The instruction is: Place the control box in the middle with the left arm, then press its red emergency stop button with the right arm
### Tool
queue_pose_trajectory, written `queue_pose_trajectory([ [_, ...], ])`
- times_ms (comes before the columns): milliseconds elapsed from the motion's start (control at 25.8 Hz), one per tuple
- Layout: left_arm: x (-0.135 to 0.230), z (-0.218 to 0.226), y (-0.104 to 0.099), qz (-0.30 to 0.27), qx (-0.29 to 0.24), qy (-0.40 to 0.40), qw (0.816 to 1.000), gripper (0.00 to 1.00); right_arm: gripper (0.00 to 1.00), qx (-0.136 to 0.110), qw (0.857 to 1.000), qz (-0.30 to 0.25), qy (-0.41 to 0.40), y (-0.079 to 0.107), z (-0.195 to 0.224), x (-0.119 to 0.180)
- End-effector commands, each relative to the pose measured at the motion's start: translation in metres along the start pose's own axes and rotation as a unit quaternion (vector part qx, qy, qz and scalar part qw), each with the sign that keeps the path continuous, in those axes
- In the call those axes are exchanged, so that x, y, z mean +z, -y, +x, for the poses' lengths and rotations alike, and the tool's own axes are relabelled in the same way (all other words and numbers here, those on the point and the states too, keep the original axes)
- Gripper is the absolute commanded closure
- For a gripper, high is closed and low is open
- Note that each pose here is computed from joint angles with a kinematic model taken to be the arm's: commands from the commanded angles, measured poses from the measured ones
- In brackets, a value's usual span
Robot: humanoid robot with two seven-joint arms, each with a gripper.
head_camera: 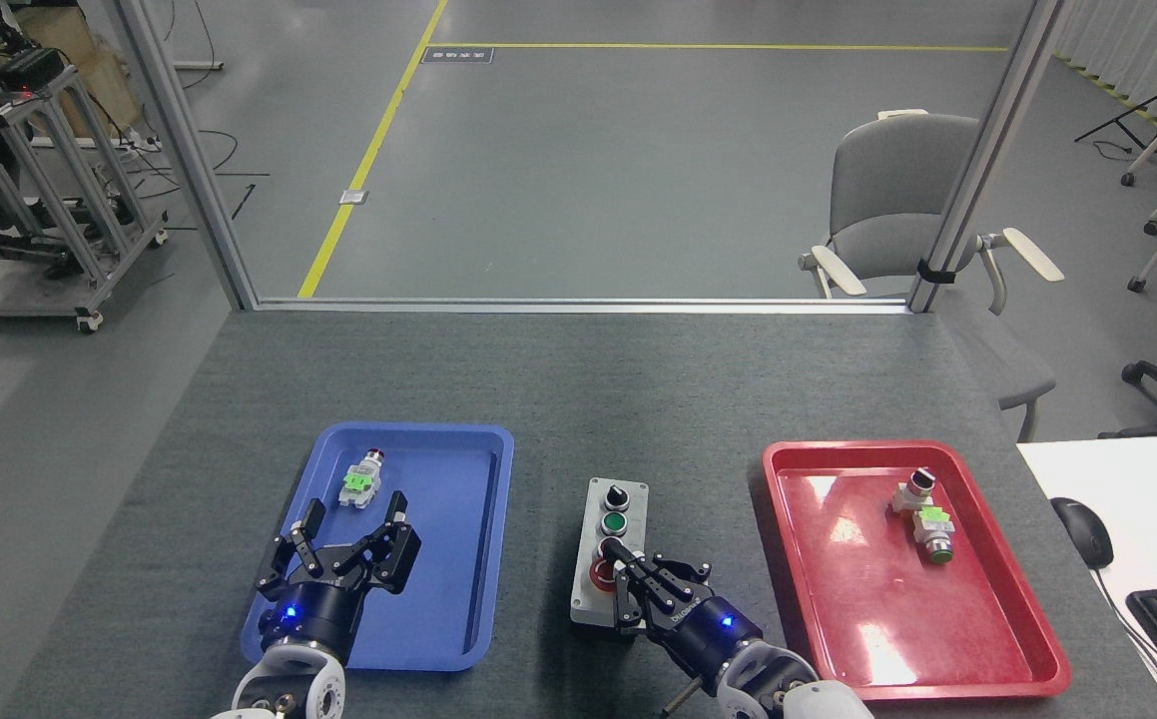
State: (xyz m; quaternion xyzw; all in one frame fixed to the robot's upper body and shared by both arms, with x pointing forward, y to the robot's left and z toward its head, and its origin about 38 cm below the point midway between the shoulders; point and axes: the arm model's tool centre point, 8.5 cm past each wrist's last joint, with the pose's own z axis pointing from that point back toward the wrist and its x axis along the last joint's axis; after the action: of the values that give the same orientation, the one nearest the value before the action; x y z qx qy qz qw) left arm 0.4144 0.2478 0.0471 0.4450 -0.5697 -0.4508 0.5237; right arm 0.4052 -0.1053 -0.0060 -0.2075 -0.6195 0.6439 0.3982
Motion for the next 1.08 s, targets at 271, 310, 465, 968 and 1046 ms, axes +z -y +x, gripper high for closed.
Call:
queue_pose_trajectory([
  [271, 0.000, 0.000, 0.000, 0.001, 0.001, 0.000, 1.000, 0.00, 0.00, -0.086, 0.975, -0.205, -0.005, 0.101, -0.049, 0.025],
  [310, 0.000, 0.000, 0.000, 0.001, 0.001, 0.000, 1.000, 0.00, 0.00, -0.084, 0.974, -0.212, -0.005, 0.105, -0.056, 0.031],
  [465, 0.000, 0.000, 0.000, 0.001, 0.001, 0.000, 1.000, 0.00, 0.00, -0.063, 0.974, -0.215, -0.047, 0.110, -0.095, 0.062],
  [968, -0.001, 0.000, -0.001, 0.003, 0.001, 0.000, 1.000, 0.00, 0.00, -0.055, 0.948, -0.183, -0.255, 0.076, -0.158, 0.125],
  [1046, 0.000, 0.000, 0.000, 0.002, 0.001, 0.000, 1.000, 0.00, 0.00, -0.029, 0.947, -0.167, -0.272, 0.075, -0.159, 0.125],
])
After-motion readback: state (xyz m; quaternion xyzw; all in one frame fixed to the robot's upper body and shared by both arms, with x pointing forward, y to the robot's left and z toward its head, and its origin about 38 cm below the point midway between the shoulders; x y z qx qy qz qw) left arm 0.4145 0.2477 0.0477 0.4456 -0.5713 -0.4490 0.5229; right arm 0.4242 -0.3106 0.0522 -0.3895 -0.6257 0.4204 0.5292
